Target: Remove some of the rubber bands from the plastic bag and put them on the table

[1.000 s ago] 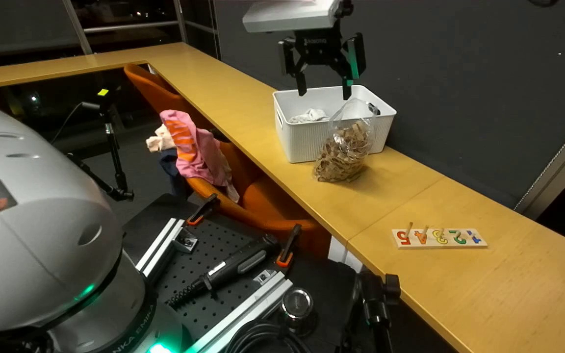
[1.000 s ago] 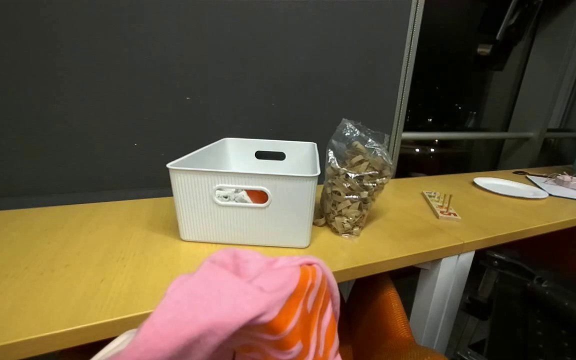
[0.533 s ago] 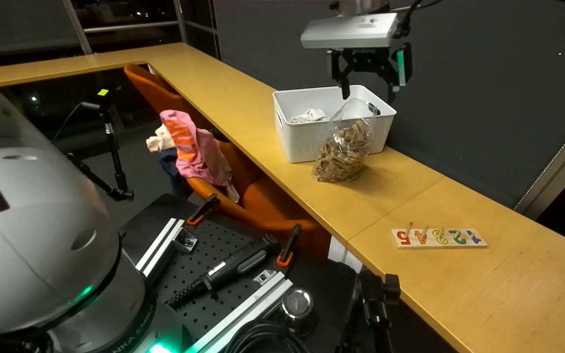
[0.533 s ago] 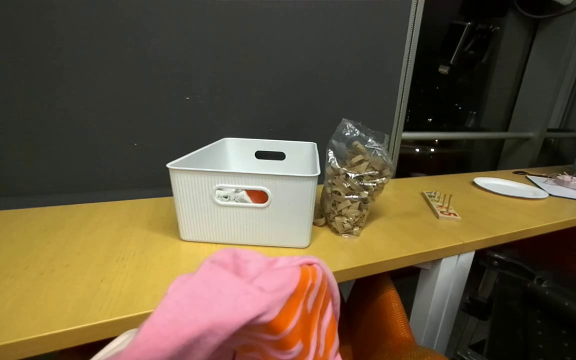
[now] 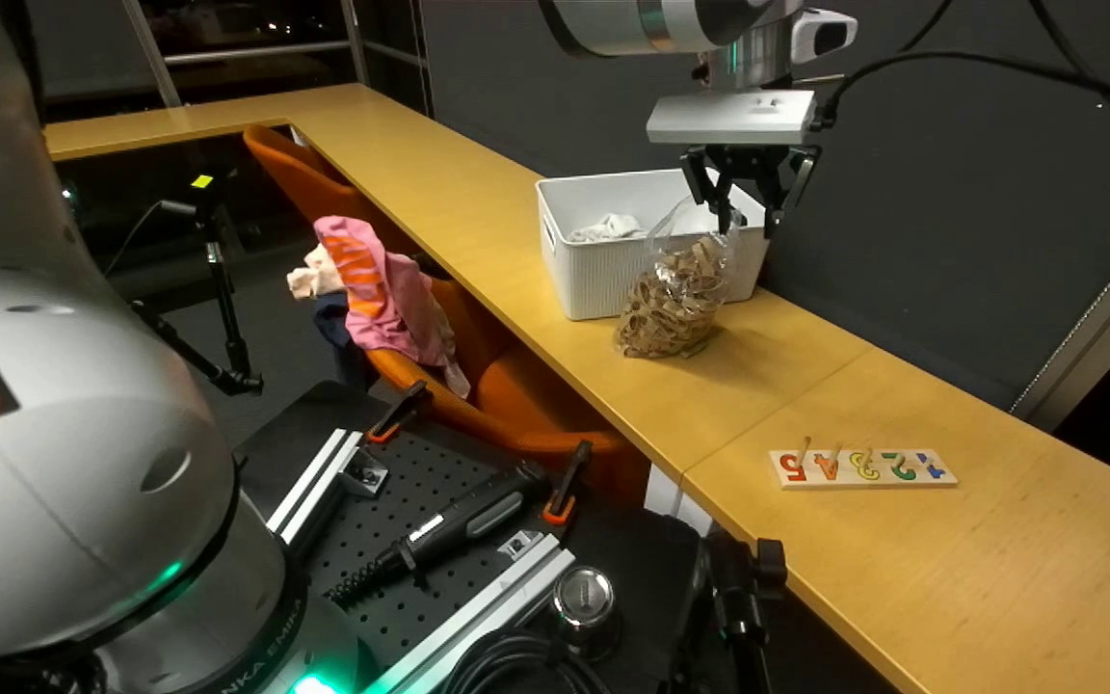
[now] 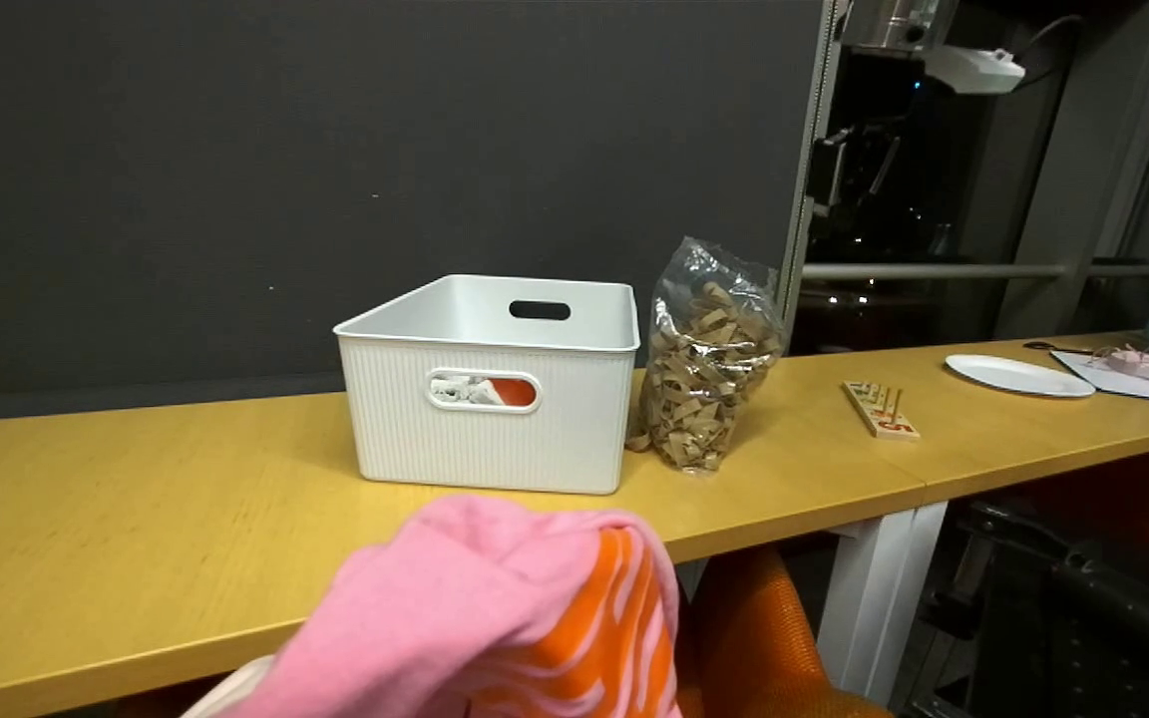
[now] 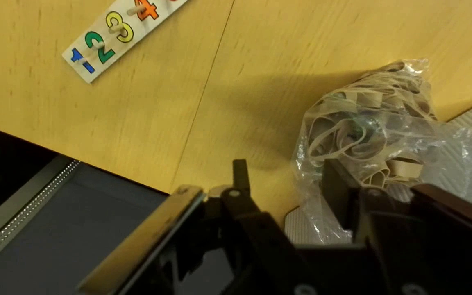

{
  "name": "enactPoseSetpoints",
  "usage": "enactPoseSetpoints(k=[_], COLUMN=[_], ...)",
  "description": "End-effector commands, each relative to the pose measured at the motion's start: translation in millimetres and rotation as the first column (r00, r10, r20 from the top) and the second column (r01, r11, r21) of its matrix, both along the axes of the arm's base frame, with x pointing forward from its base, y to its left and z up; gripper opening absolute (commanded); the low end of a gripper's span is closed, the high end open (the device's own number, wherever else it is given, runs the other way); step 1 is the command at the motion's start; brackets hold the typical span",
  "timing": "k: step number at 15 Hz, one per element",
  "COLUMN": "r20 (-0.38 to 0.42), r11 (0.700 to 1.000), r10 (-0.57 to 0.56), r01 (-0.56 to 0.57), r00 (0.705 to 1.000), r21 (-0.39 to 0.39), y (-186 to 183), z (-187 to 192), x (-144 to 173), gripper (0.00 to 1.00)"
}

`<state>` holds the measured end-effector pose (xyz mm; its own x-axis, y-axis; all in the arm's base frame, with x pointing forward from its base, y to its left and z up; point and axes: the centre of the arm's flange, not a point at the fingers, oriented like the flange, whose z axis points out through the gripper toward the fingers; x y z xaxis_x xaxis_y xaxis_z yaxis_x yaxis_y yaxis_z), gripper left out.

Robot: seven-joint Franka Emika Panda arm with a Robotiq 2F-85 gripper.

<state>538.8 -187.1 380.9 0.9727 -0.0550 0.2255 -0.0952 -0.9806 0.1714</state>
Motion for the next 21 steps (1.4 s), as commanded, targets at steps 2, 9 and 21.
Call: enactPoseSetpoints(k=[2,9,21], r20=[0.045,0.088,0.007], r11=[0.997,0.973,0.935], r10=[0.077,0.231,0.356], r01=[-0.076,-0.227,-0.356], r00=[0.996,0.969,0.935], r21=[-0.028,-0.050,-0.009], y=[14,47,49], z=[-11,-36,-85], x=[31,55,75], gripper=[0.14,0.00,0.26])
